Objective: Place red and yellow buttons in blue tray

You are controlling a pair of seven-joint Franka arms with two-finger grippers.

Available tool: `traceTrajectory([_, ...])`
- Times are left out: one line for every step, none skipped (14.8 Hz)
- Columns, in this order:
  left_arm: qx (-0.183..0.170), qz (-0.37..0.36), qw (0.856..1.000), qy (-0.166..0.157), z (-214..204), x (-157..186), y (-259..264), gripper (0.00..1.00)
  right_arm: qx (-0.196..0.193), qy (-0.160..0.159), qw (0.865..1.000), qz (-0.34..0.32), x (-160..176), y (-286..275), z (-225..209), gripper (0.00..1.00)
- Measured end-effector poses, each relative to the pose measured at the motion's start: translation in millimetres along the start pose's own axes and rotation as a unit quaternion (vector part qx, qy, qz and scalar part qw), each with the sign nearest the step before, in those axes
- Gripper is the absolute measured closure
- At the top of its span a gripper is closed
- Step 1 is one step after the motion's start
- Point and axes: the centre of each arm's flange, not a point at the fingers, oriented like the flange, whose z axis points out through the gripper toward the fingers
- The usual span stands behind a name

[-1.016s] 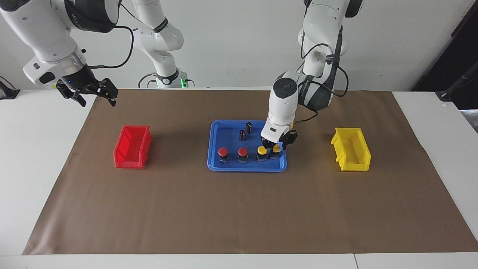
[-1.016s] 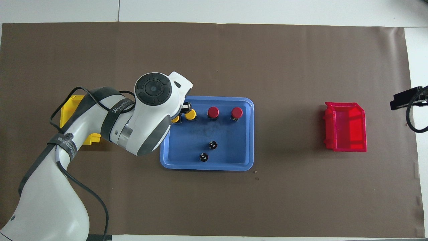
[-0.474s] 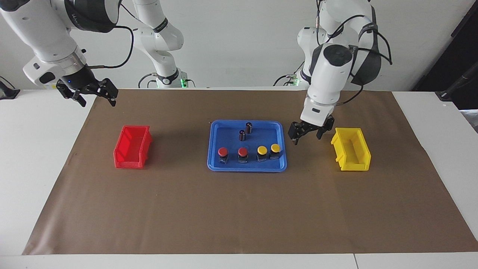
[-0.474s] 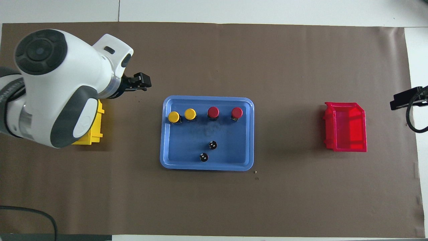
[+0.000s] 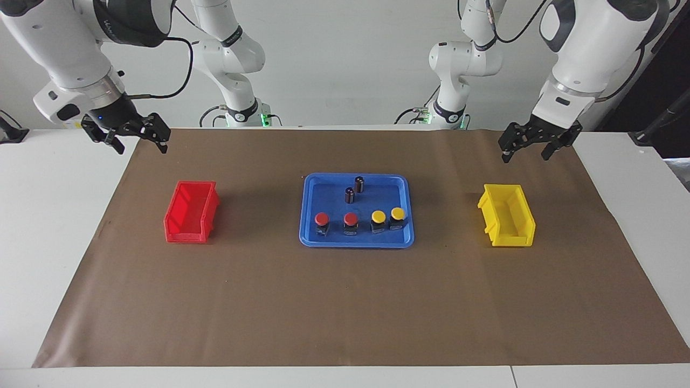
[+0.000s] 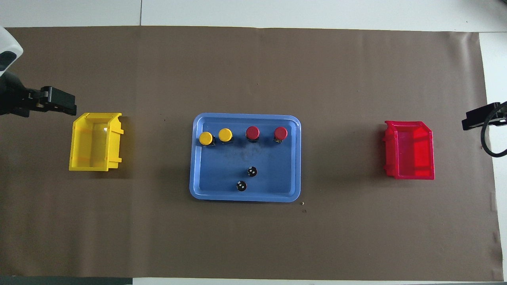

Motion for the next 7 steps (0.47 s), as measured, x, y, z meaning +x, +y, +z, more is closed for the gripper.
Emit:
traceTrajectory([0.0,0.004,1.0,0.0,-3.4,-0.7,-10.2,0.0,0.0,0.0,1.0,0.0,0.0,0.0,0.0,0.0])
traceTrajectory([-0.001,0.005,1.0,-0.002,-4.5,-1.2,-16.8,0.0,0.0,0.0,1.0,0.0,0.0,0.0,0.0,0.0])
traceTrajectory([-0.001,0.005,1.0,-0.005,-4.1,-1.9,-21.2,0.0,0.0,0.0,1.0,0.0,0.0,0.0,0.0,0.0])
traceTrajectory([-0.001,0.004,1.0,-0.011,-3.3,-3.0,-24.7,0.0,0.0,0.0,1.0,0.0,0.0,0.0,0.0,0.0])
traceTrajectory([-0.002,0.007,1.0,-0.016,-2.7,-4.3,-28.1,0.0,0.0,0.0,1.0,0.0,0.0,0.0,0.0,0.0])
traceTrajectory([-0.003,0.017,1.0,-0.019,-2.6,-5.1,-30.9,0.0,0.0,0.0,1.0,0.0,0.0,0.0,0.0,0.0])
traceTrajectory([-0.004,0.027,0.999,-0.02,-2.8,-5.5,-32.4,0.0,0.0,0.0,1.0,0.0,0.0,0.0,0.0,0.0])
